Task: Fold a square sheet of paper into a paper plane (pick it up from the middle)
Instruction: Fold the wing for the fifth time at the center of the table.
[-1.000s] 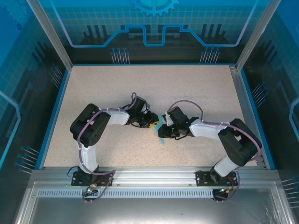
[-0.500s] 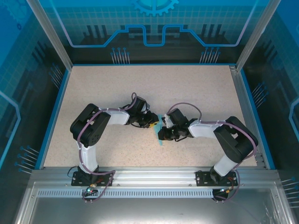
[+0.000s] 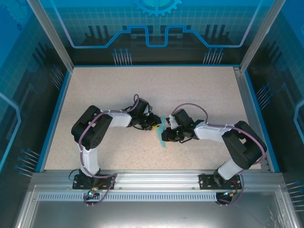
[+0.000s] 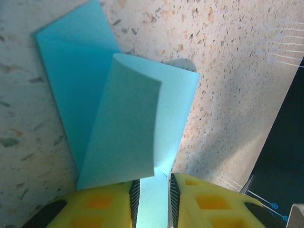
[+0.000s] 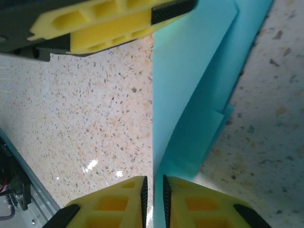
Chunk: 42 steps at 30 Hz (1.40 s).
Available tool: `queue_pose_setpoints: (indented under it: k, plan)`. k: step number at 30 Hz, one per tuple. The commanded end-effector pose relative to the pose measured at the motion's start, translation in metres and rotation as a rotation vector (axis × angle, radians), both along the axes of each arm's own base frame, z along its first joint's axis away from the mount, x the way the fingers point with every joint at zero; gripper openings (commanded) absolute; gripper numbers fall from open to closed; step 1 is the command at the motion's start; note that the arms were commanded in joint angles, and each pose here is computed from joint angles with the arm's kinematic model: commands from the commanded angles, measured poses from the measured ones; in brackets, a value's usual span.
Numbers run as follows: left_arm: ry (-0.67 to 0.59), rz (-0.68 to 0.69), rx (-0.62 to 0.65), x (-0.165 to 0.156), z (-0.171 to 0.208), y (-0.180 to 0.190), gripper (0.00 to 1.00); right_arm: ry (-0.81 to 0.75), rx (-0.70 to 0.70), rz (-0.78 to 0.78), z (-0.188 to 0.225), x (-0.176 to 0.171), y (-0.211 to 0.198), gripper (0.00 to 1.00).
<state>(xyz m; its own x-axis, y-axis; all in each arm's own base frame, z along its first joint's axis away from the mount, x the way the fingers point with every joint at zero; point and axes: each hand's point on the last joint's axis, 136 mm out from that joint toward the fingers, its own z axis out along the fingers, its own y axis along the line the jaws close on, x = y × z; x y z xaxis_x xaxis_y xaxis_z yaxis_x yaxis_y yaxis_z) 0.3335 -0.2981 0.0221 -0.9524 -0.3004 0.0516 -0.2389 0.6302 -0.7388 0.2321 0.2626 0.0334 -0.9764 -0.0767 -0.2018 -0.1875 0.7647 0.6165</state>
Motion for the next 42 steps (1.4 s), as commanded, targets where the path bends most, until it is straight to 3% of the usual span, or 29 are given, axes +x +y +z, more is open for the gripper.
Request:
queue_pose_setpoints:
  k: [1,6,22,27,33,42]
  plan:
    - [0.077,-0.009,0.082,-0.016,-0.026,0.012,0.28,0.015,0.029,-0.016,0.003,0.007,0.003,0.13]
    - [0.080,-0.007,0.085,-0.016,-0.026,0.012,0.28,0.021,0.066,0.003,0.003,0.005,0.008,0.07]
    - [0.092,-0.006,0.089,-0.018,-0.029,0.013,0.28,0.083,0.070,0.034,-0.005,-0.004,0.011,0.14]
    - [0.090,-0.006,0.087,-0.018,-0.027,0.012,0.28,0.084,0.061,0.033,-0.006,-0.005,0.009,0.14]
    - [0.093,-0.009,0.090,-0.019,-0.028,0.012,0.28,0.097,0.068,0.041,-0.010,-0.009,0.010,0.07]
    - [0.096,-0.005,0.092,-0.019,-0.028,0.013,0.28,0.168,0.005,0.044,-0.036,-0.018,0.006,0.07]
